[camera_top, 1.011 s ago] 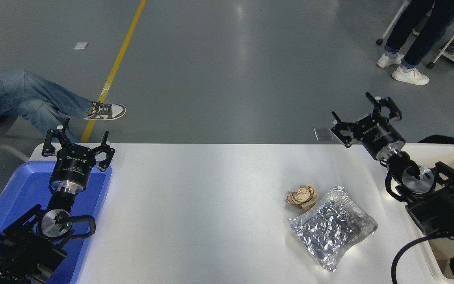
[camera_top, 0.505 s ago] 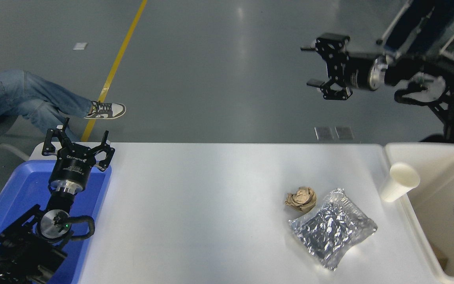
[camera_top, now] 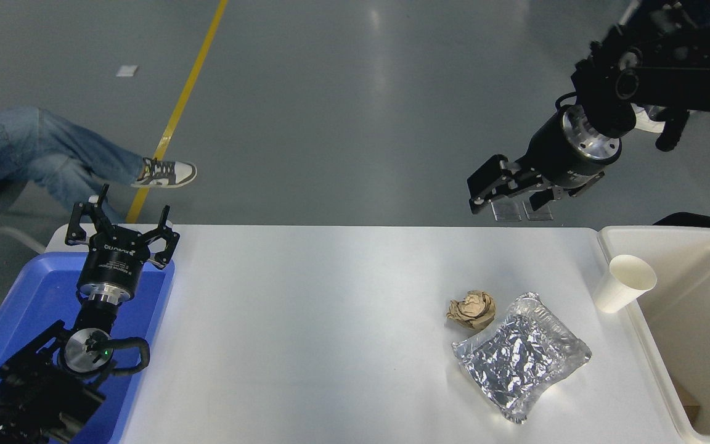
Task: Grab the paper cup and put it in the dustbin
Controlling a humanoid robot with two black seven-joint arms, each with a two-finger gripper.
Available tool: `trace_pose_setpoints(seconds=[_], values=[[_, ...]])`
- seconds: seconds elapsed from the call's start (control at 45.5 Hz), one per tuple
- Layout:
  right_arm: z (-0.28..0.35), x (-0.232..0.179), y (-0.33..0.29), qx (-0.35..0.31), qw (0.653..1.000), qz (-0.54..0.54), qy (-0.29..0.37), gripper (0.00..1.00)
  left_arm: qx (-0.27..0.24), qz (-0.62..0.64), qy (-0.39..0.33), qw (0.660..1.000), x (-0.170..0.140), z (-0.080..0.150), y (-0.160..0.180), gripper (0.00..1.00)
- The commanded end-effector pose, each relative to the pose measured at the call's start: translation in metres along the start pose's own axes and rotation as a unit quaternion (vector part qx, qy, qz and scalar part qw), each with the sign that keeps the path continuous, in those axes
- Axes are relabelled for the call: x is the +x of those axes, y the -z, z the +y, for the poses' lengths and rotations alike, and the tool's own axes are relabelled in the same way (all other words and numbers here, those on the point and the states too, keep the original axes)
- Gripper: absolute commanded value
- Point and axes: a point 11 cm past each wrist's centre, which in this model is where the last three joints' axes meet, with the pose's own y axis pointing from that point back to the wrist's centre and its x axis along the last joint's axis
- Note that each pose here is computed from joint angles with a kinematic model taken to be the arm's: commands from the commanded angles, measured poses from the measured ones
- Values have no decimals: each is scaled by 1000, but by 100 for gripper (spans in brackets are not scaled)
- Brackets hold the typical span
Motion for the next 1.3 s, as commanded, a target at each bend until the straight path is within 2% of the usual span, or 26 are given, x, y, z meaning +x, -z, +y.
trace_pose_setpoints(seconds=[0.0,0.132,0.352,0.44,0.593,0.725,0.857,1.077,1.275], values=[[20,-58,-33,-49,995,-59,65,100,0,0,-1,1000,1,1,0,100],[29,-65,-45,-59,993,-78,62,100,0,0,-1,1000,1,1,0,100],[30,-63,-38,-36,993,-100,56,100,0,0,-1,1000,1,1,0,100],[24,-64,-51,-65,993,-77,64,100,-2,0,-1,1000,1,1,0,100],[5,-48,-109,-137,988,-30,57,100,-2,0,-1,1000,1,1,0,100],[-20,-23,-157,-180,983,-20,-11,100,-1,0,-2,1000,1,1,0,100],[-61,-17,-194,-193,979,-39,-51,100,-1,0,-3,1000,1,1,0,100],[-141,-44,-256,-241,960,-52,-130,100,-3,0,-2,1000,1,1,0,100],[-186,-62,-260,-221,958,-94,-157,100,-3,0,-2,1000,1,1,0,100]])
